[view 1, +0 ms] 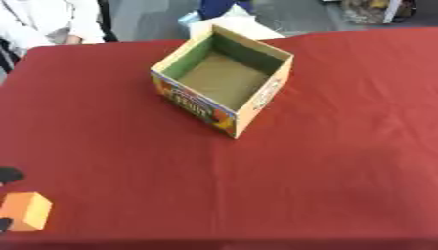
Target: Pick up objects on the table and place them in the box.
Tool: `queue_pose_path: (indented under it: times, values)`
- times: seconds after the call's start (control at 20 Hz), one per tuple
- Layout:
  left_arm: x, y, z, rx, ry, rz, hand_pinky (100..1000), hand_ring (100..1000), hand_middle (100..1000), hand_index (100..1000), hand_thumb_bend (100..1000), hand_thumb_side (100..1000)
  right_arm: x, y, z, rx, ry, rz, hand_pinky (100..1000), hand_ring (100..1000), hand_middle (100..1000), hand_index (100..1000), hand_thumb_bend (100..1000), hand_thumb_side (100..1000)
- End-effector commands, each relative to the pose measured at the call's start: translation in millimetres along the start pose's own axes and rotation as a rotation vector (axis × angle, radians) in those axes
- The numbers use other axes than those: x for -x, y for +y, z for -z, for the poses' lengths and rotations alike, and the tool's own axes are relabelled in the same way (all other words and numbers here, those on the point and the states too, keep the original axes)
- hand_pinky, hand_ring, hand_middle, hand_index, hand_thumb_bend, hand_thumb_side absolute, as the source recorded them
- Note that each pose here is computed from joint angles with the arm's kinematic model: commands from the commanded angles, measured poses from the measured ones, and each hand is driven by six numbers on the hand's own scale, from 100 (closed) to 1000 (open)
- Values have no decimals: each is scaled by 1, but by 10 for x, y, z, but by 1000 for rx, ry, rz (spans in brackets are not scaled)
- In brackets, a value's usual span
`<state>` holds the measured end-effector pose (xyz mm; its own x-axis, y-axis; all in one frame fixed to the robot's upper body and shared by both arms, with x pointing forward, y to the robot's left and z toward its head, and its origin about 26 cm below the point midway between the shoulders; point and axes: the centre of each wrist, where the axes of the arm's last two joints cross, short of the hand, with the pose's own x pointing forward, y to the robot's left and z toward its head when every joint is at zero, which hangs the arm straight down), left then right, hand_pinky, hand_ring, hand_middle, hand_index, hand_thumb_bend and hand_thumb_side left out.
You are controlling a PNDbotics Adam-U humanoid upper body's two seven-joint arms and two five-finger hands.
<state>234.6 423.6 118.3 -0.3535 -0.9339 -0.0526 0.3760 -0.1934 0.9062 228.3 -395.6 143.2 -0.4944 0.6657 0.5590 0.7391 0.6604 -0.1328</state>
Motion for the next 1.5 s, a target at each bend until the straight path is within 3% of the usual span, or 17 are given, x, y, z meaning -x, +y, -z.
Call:
queue_pose_path:
  times: [0.05, 0.2, 0.35, 0.7, 0.8, 1.0, 1.3, 1.5]
  values:
    - [57, 76, -23, 22, 3, 45, 909, 942, 924, 995, 214, 397, -44, -12, 64, 3, -30, 5, 618, 735, 526, 704, 100, 823]
    - [63, 79, -16, 29, -1, 46, 908, 942, 923, 993, 195, 361, -42, -15, 63, 4, -29, 4, 618, 735, 526, 704, 100, 822]
    - [57, 176, -32, -22, -13, 39, 905, 938, 919, 990, 114, 322, -40, -25, 62, 5, -31, 0, 618, 735, 526, 704, 100, 821]
    - [48, 307, -102, -60, -37, 19, 910, 941, 923, 989, 128, 328, -36, -35, 53, 8, -27, -6, 618, 734, 525, 704, 100, 821]
    - [58, 293, -109, -34, -39, 27, 915, 945, 928, 993, 162, 380, -34, -40, 50, 9, -27, -8, 618, 734, 525, 704, 100, 821]
    - [98, 231, -120, 22, -27, 60, 928, 955, 941, 1000, 194, 606, -33, -41, 46, 11, -26, -9, 617, 734, 525, 704, 100, 821]
    - [153, 117, -110, 78, -3, 102, 929, 957, 947, 1000, 262, 639, -33, -36, 43, 12, -24, -6, 617, 734, 524, 704, 100, 822]
    - [157, 83, -89, 77, -4, 110, 922, 952, 943, 1000, 260, 585, -34, -33, 43, 12, -24, -3, 616, 734, 524, 703, 100, 823]
